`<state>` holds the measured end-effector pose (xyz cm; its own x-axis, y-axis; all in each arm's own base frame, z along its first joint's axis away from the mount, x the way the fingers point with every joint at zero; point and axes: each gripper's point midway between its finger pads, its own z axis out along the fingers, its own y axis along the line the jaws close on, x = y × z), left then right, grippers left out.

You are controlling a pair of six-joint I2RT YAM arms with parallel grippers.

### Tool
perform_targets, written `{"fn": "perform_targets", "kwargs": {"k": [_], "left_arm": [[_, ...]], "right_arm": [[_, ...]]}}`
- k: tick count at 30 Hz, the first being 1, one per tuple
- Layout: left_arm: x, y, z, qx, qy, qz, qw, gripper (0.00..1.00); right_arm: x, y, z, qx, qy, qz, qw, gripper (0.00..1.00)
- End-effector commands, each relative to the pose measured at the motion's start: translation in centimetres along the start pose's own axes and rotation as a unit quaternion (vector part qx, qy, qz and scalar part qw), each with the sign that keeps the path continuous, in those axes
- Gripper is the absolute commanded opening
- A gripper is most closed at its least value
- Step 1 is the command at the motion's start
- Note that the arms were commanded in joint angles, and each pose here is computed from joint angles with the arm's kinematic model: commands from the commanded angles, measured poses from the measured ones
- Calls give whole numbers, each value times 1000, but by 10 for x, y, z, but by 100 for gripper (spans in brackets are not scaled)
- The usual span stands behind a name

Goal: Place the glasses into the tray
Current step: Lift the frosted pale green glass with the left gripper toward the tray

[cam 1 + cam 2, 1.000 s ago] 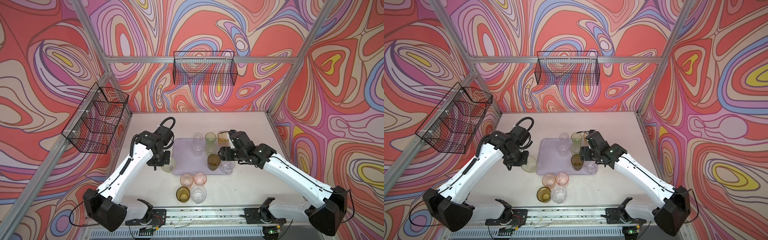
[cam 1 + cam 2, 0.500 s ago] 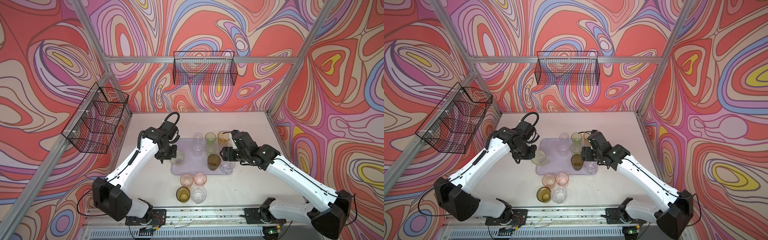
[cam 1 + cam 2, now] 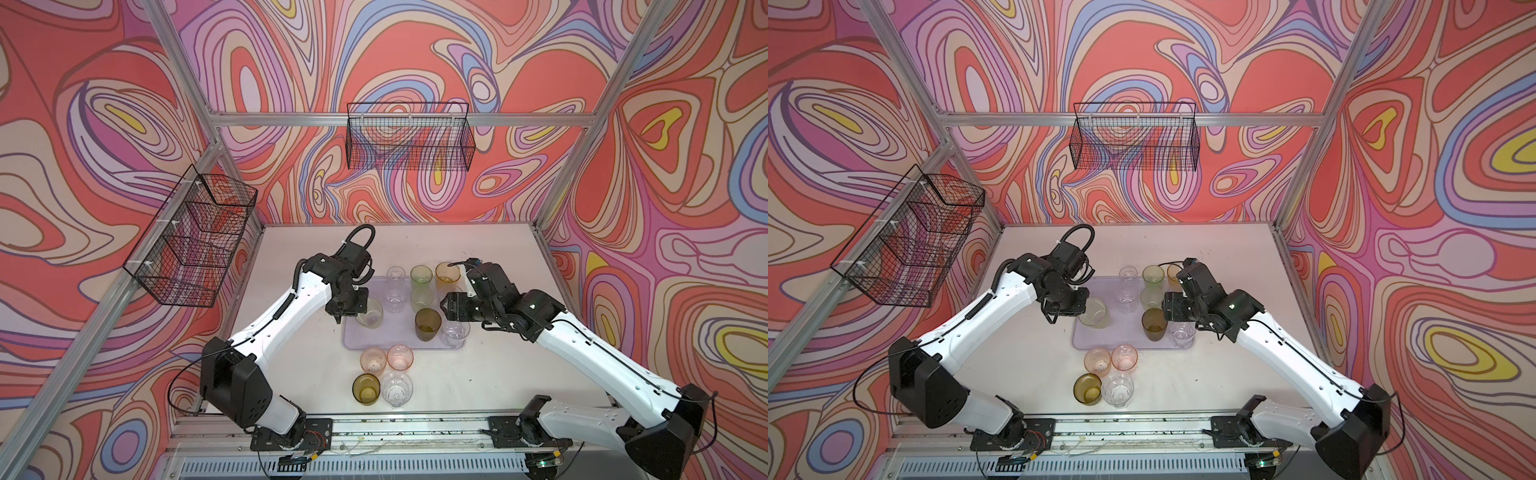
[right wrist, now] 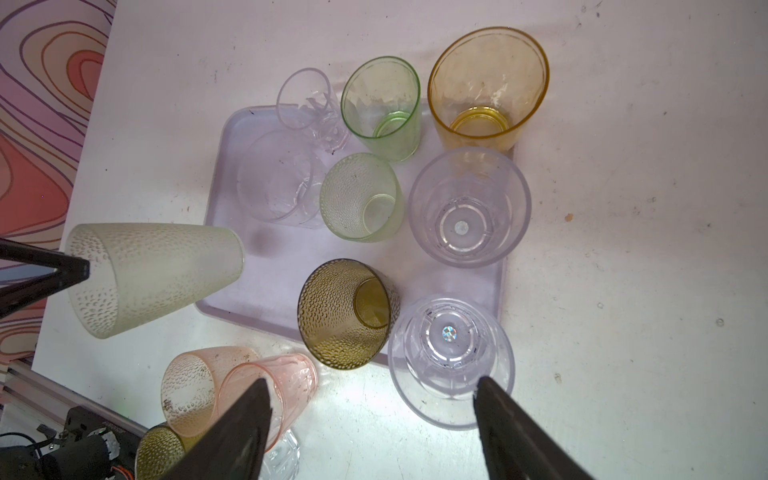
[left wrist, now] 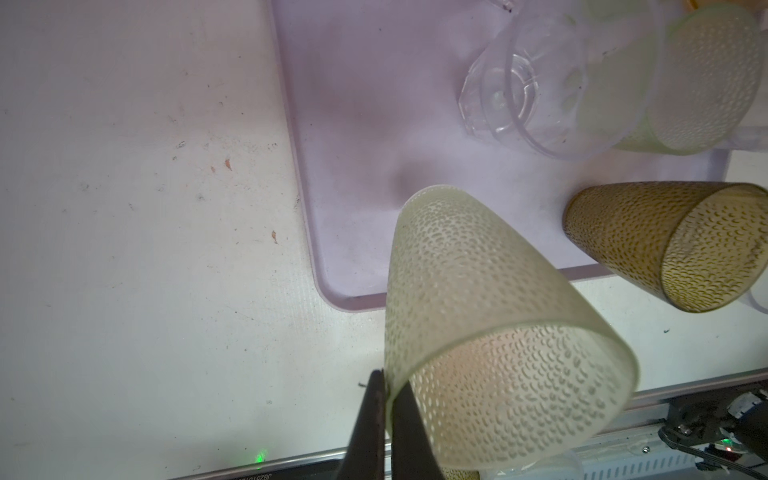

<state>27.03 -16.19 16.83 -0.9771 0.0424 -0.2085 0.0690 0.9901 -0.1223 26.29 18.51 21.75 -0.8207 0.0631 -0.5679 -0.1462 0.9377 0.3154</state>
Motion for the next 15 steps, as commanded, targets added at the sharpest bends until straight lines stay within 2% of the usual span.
{"fn": "perform_targets", "kwargs": {"k": [1, 15], "left_arm": [[-8, -15, 1, 16, -11, -3, 1000, 4], [-6, -47, 18, 16, 2, 26, 1000, 6]], "right_arm": [[-11, 5, -13, -13, -30, 7, 999, 80], [-5, 0, -16, -10, -27, 13, 999, 80]]}}
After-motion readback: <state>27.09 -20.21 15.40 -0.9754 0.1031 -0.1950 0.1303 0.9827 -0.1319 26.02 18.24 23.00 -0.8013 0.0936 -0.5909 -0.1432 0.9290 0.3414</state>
